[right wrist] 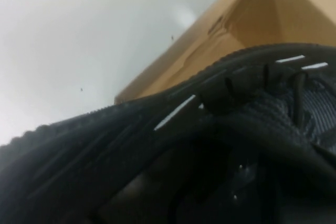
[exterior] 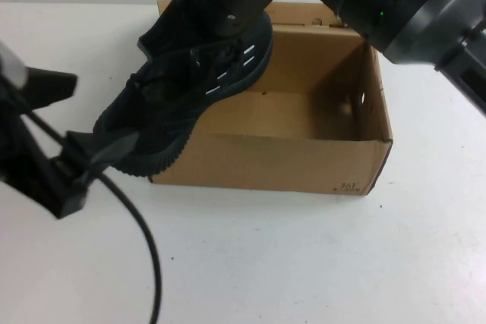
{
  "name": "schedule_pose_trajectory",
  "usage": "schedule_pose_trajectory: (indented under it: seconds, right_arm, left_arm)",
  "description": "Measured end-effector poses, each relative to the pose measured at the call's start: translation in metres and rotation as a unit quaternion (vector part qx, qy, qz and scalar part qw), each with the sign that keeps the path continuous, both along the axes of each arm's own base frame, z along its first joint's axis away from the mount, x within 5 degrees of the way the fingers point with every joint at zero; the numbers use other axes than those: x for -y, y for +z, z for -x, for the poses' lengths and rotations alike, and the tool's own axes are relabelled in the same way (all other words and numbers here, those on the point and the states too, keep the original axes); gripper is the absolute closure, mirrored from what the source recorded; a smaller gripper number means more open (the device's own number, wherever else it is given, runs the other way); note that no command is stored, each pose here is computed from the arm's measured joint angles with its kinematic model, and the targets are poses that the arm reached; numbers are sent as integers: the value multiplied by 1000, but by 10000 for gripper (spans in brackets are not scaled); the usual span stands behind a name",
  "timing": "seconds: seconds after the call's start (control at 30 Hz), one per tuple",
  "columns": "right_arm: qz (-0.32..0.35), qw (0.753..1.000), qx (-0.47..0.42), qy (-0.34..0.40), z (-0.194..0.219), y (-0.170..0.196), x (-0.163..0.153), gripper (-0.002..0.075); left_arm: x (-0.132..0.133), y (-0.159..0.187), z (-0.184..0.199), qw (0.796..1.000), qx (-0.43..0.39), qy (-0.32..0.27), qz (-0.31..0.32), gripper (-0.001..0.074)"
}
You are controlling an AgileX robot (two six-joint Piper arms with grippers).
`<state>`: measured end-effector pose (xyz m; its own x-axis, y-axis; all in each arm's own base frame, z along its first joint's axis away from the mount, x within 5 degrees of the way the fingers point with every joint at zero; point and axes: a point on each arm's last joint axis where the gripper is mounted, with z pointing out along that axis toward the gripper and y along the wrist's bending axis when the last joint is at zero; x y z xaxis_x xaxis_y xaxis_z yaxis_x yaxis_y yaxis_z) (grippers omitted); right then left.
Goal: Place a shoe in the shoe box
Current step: Hand over the shoe
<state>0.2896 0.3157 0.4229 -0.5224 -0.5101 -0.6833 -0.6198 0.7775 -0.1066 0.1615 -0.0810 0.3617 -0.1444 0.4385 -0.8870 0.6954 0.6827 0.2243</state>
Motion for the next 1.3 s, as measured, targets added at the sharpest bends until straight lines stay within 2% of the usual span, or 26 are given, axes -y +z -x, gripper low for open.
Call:
schedule_pose_trajectory:
  seconds: [0.27, 0.5, 0.57, 0.6, 0.67, 0.73, 0.77, 0.83, 0.93, 1.13, 1.2, 1.3]
  right_arm:
    - [2, 1000, -8, -1, 0, -1, -1, 725]
    - [-17, 999, -41, 15, 5, -5, -6, 725]
    - [-20, 999, -46, 18, 5, -6, -7, 725]
    - [-20, 999, -46, 18, 5, -6, -8, 725]
    - [-16, 999, -44, 23, 5, -7, -8, 725]
    - [-18, 999, -43, 26, 5, -7, -9, 725]
    - [-19, 998, -43, 28, 5, -7, -9, 725]
    - [-23, 998, -42, 30, 5, -5, -9, 725]
    - [-24, 998, -33, 39, 7, 0, -7, 725]
    - [-18, 998, -17, 60, 12, 8, -2, 711]
    - [-13, 997, -12, 73, 13, 9, -2, 670]
    - [-10, 995, 2, 99, 18, 18, 1, 534]
  left_arm:
    - [34, -14, -19, 1000, 13, -7, -21, 141]
    - [38, -32, -47, 997, -17, 57, -57, 150]
    - [39, -29, -51, 996, -18, 63, -57, 203]
    - [40, -28, -52, 996, -21, 66, -55, 254]
    - [40, -26, -52, 996, -26, 69, -51, 388]
    - [40, -20, -51, 996, -26, 69, -50, 564]
    - [41, -18, -51, 996, -28, 68, -50, 619]
    - [40, -14, -50, 996, -36, 68, -54, 675]
    - [40, -7, -50, 995, -41, 68, -55, 706]
    - [40, -1, -48, 995, -42, 67, -54, 713]
    - [39, -2, -47, 995, -47, 67, -56, 713]
    - [38, -3, -45, 994, -61, 67, -62, 714]
